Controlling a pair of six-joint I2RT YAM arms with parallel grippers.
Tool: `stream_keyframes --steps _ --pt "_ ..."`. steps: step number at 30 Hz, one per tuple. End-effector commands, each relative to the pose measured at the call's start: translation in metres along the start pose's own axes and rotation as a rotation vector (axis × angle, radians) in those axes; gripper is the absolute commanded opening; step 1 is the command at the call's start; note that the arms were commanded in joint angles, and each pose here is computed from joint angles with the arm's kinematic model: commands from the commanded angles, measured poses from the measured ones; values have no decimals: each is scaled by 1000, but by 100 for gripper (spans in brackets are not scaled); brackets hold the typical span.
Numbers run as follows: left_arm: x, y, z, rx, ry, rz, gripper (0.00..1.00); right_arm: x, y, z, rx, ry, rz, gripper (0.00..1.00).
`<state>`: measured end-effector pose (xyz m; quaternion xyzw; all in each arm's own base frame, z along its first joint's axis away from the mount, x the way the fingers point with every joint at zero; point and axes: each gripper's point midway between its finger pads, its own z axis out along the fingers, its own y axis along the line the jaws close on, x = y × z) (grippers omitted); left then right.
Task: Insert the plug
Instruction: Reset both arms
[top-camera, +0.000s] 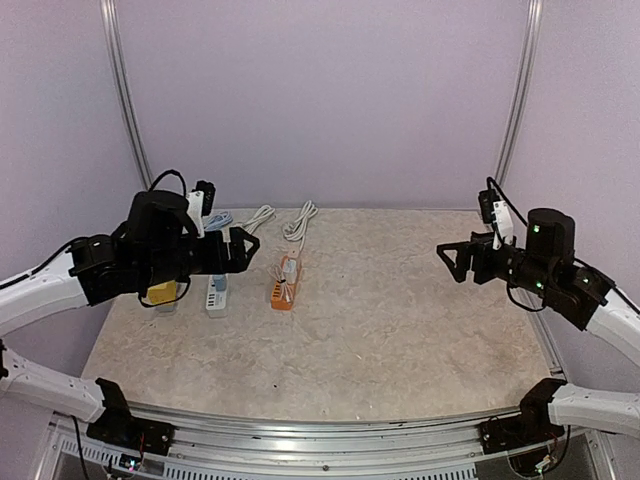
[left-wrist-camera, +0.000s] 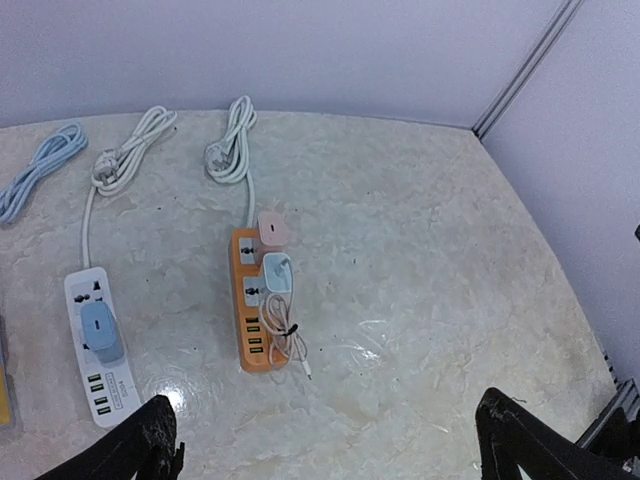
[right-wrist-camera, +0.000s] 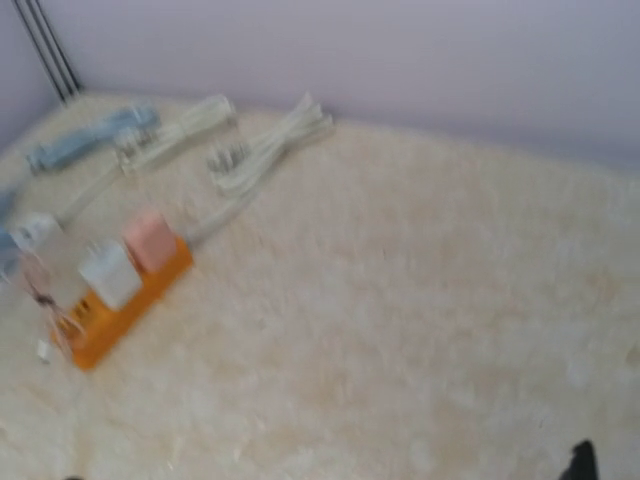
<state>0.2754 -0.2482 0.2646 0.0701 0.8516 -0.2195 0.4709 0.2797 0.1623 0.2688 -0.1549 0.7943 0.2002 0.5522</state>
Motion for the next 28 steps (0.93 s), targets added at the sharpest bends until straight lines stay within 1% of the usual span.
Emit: stream_keyframes --steps 1,5,14,23,28 --pt "-12 12 -44 95 -34 20 99 -10 2 -24 2 -43 -23 100" --pt "-16 29 -63 49 -58 27 99 -27 -2 -43 40 -88 -61 100" --pt "-30 35 -72 19 -108 50 99 -55 -8 -70 89 -188 -84 100" --pt "-34 31 -65 26 -99 61 99 -71 -9 -89 100 -287 -80 100" --pt "-37 28 -63 44 -110 58 99 -73 -7 -88 94 -287 -78 100"
